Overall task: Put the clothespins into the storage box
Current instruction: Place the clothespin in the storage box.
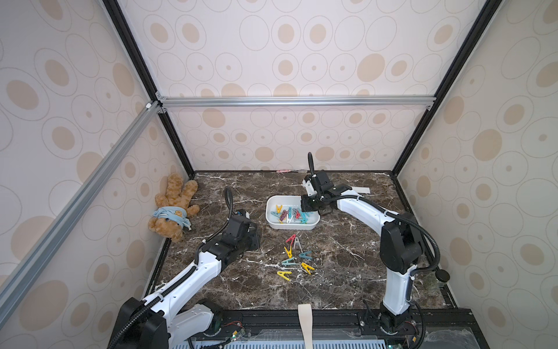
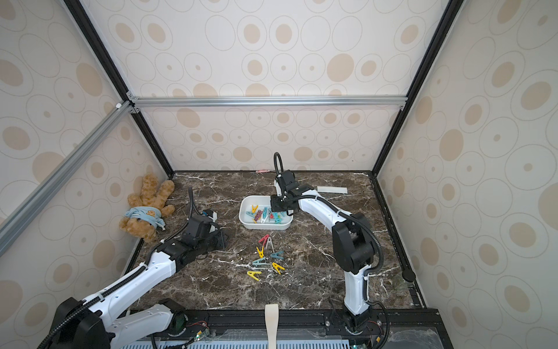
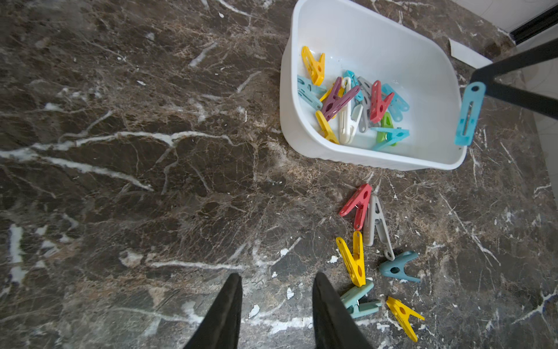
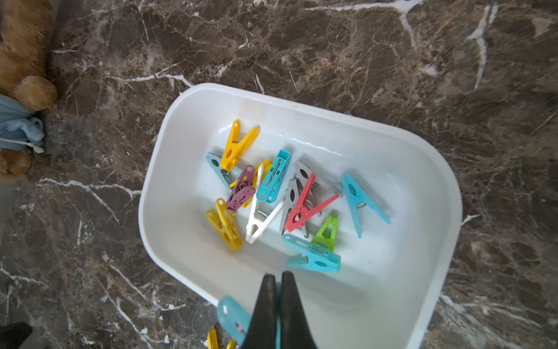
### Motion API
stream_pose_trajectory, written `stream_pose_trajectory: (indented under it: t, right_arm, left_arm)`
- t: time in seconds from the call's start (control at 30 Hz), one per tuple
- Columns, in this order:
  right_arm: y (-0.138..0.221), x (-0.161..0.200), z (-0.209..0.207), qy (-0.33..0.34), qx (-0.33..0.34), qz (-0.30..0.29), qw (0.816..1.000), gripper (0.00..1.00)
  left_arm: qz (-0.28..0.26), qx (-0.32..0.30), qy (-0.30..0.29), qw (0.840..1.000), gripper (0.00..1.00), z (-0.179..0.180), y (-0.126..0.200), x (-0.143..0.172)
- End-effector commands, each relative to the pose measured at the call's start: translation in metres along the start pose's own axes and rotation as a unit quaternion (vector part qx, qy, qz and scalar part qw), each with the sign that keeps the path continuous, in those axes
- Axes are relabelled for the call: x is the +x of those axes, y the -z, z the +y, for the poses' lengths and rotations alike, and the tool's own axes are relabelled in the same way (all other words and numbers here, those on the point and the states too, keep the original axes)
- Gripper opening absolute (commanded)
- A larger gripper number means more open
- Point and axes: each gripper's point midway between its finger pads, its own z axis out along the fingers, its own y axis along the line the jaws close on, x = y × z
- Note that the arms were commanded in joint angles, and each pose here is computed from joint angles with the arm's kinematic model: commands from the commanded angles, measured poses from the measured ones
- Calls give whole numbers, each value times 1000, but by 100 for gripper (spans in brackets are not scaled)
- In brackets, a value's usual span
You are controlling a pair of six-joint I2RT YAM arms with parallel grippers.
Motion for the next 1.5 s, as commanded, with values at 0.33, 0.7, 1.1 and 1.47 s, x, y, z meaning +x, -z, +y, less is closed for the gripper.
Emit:
stream_pose_trajectory:
  t: [0.33, 0.7, 1.1, 1.47]
  right_arm:
    - [-35, 0, -21, 8, 10, 29, 1000, 5]
    - [-16, -10, -16, 19, 7, 16, 1000, 25]
    - [48, 5, 1, 29, -14, -20, 999, 30]
    - [72, 101, 4, 7, -29, -12, 999, 26]
  left_arm:
    - [23, 37, 19, 999, 40, -13, -4, 6]
    - [50, 63, 20, 997, 42, -22, -7, 15]
    - [97, 42, -14, 994, 42, -15, -12, 36]
    - [139, 49, -70, 987, 38, -67, -39, 60]
